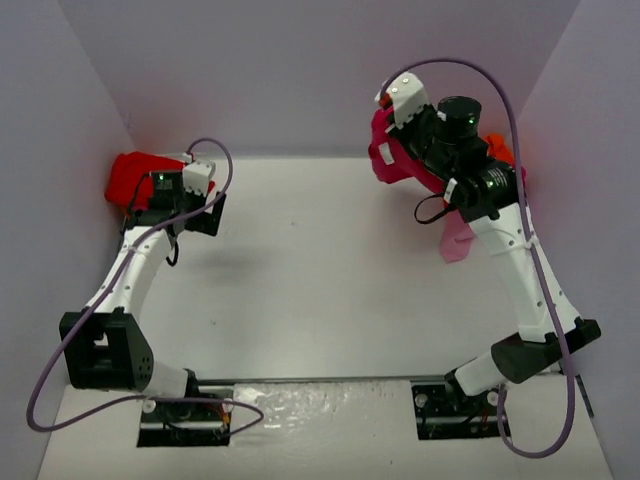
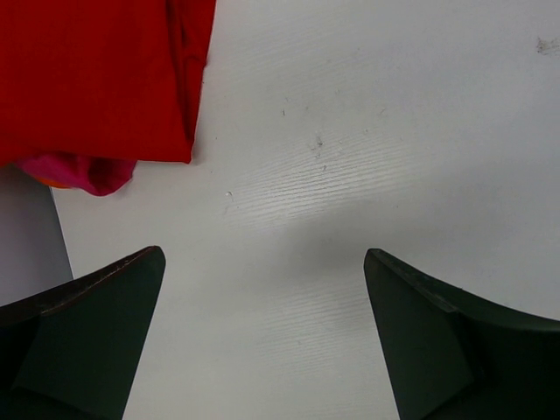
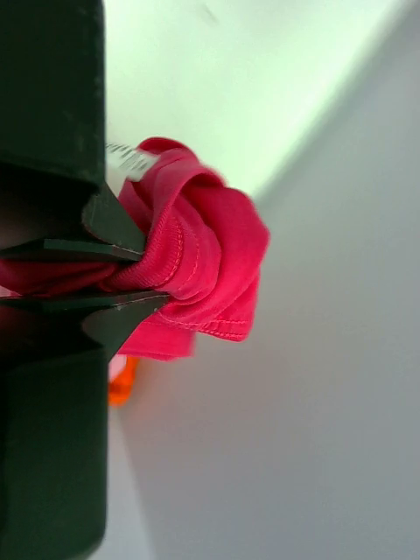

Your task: Fold and stack the t-shirts

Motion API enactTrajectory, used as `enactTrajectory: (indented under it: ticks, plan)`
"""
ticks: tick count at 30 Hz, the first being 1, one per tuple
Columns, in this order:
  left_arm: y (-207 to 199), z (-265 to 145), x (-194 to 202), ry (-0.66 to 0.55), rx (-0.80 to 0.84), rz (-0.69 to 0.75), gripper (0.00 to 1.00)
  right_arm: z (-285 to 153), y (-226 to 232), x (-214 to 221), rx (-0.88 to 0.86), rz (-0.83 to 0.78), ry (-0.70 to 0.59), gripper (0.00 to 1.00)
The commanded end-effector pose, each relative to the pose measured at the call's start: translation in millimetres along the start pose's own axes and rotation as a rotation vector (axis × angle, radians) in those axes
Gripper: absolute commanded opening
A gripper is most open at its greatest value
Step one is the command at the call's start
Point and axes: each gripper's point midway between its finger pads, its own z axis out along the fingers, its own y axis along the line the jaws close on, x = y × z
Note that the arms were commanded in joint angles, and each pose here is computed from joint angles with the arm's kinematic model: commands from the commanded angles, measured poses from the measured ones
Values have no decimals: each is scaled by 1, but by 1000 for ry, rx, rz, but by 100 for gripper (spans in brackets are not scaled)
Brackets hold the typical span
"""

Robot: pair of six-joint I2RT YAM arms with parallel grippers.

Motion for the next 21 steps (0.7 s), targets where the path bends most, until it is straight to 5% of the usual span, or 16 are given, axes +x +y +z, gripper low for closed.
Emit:
enactTrajectory:
  ticks: [1, 3, 6, 8, 12, 16, 21]
  plan:
    - [6, -24, -33, -129, -32, 3, 97, -20, 160, 92, -613, -18, 215, 9]
    - [7, -25, -32, -132, -40, 3, 97, -37, 192, 126, -713, -64, 325, 13]
    - [7, -24, -29, -135, -45, 4, 97, -44, 209, 158, -739, -147, 431, 54]
    - [7, -24, -29, -138, -43, 4, 97, -39, 204, 175, -690, -186, 499, 95]
    - [-4, -25, -34, -141, 22, 6, 97, -24, 184, 190, -581, -170, 551, 100]
    - [-34, -30, -36, -131, 174, 45, 97, 1, 115, 198, -321, -93, 512, 100]
    - [-102, -34, -23, -75, 366, 235, 97, 2, 42, 254, -77, -15, 636, 100]
